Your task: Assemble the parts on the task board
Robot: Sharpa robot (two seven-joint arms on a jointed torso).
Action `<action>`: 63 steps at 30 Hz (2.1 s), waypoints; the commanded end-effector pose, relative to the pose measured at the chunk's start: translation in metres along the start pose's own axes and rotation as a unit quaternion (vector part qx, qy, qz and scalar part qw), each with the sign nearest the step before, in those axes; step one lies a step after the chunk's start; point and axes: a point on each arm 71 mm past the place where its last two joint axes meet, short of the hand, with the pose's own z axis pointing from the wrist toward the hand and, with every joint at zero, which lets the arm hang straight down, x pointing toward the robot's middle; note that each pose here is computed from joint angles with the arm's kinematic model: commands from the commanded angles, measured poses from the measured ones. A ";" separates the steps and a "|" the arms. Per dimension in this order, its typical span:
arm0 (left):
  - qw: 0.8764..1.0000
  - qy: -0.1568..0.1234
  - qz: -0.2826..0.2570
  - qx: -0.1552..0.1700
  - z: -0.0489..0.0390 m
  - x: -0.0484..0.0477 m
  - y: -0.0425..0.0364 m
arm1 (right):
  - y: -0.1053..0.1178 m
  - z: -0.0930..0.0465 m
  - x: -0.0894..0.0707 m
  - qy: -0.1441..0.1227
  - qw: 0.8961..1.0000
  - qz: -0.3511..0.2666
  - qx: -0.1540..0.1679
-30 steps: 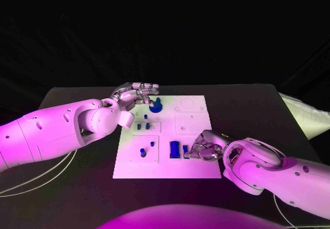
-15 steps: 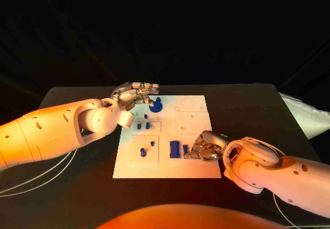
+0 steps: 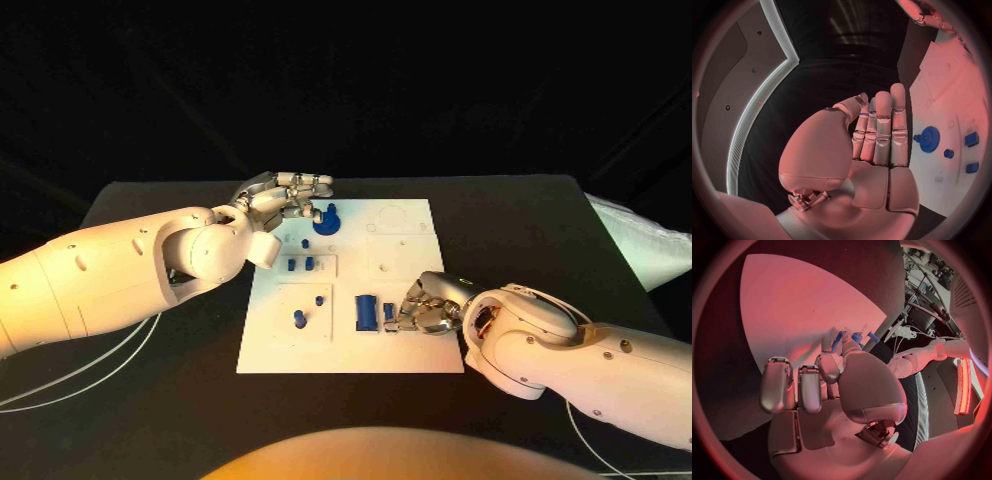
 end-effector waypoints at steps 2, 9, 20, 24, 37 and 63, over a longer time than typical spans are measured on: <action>1.000 0.011 -0.001 0.002 0.0002 0.0024 -0.0001 | -0.001 0.002 0.001 0.002 1.000 -0.005 -0.003; 1.000 0.011 0.000 0.002 0.0000 0.0018 0.0000 | 0.000 0.000 -0.001 -0.010 1.000 0.004 -0.013; 1.000 0.005 -0.002 0.004 -0.0005 -0.0008 0.0004 | -0.006 -0.011 -0.031 -0.008 0.981 0.172 -0.089; 1.000 -0.002 -0.003 0.005 -0.0001 -0.0020 0.0034 | -0.011 -0.008 -0.055 -0.026 0.960 0.248 -0.124; 0.997 -0.070 -0.016 0.025 0.0108 -0.0172 0.0177 | -0.060 0.040 -0.122 -0.110 0.868 0.460 -0.151; 0.991 -0.129 0.003 0.034 0.0278 -0.0197 0.0284 | -0.079 0.070 -0.138 -0.173 0.847 0.479 -0.153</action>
